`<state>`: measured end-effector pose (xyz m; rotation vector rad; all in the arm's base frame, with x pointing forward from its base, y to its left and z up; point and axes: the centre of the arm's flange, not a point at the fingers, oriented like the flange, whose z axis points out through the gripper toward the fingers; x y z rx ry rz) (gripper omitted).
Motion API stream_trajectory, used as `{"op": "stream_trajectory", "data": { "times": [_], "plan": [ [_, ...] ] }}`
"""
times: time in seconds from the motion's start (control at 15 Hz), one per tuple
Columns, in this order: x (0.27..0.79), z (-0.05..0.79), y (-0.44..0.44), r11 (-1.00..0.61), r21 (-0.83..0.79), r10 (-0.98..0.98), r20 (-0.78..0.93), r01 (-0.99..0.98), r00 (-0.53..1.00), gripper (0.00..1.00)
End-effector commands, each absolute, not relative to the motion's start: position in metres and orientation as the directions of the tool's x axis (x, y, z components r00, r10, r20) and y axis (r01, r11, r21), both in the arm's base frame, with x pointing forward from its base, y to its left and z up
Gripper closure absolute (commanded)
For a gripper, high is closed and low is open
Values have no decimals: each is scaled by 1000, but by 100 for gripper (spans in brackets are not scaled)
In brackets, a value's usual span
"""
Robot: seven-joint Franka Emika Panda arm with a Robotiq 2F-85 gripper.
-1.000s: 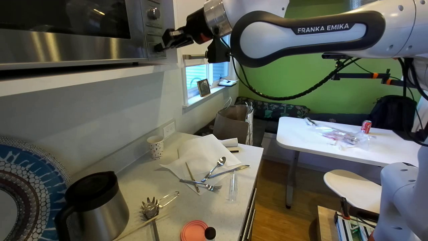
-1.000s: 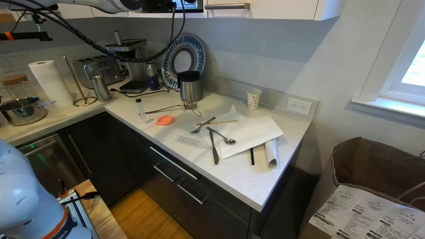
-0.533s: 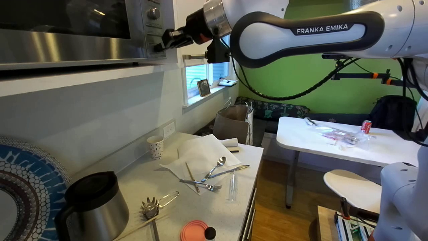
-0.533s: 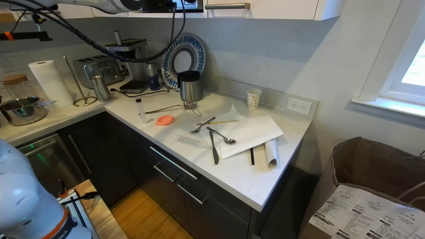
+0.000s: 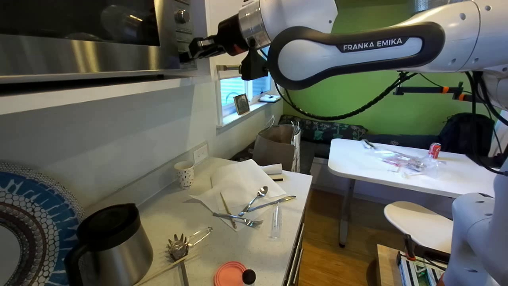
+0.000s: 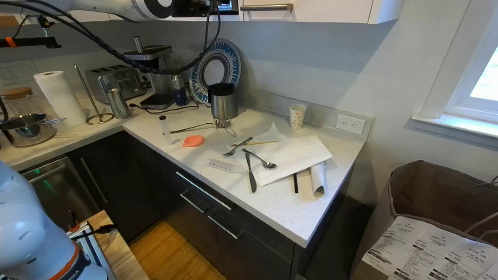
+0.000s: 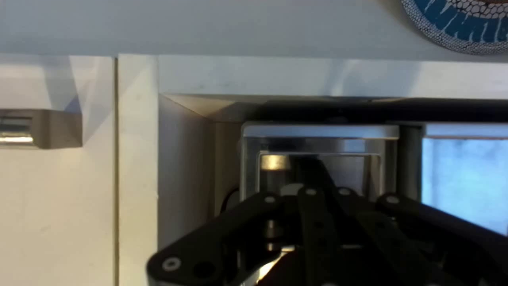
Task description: Push the bottom right rectangular gray button on the microwave to open it
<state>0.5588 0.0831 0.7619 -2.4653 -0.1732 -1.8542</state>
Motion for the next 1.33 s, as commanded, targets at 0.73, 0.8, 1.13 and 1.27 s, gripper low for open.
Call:
{"op": "stream_trajectory", "data": {
  "times": [0.73, 0.8, 1.13, 1.27],
  "plan": [
    [543, 780, 96, -966, 4, 99, 931, 260, 352, 100],
    [537, 785, 98, -965, 10, 107, 928, 263, 356, 100],
    [516, 800, 99, -950, 15, 129, 929, 313, 347, 100],
    [510, 803, 95, -939, 4, 130, 929, 343, 346, 100]
  ]
}}
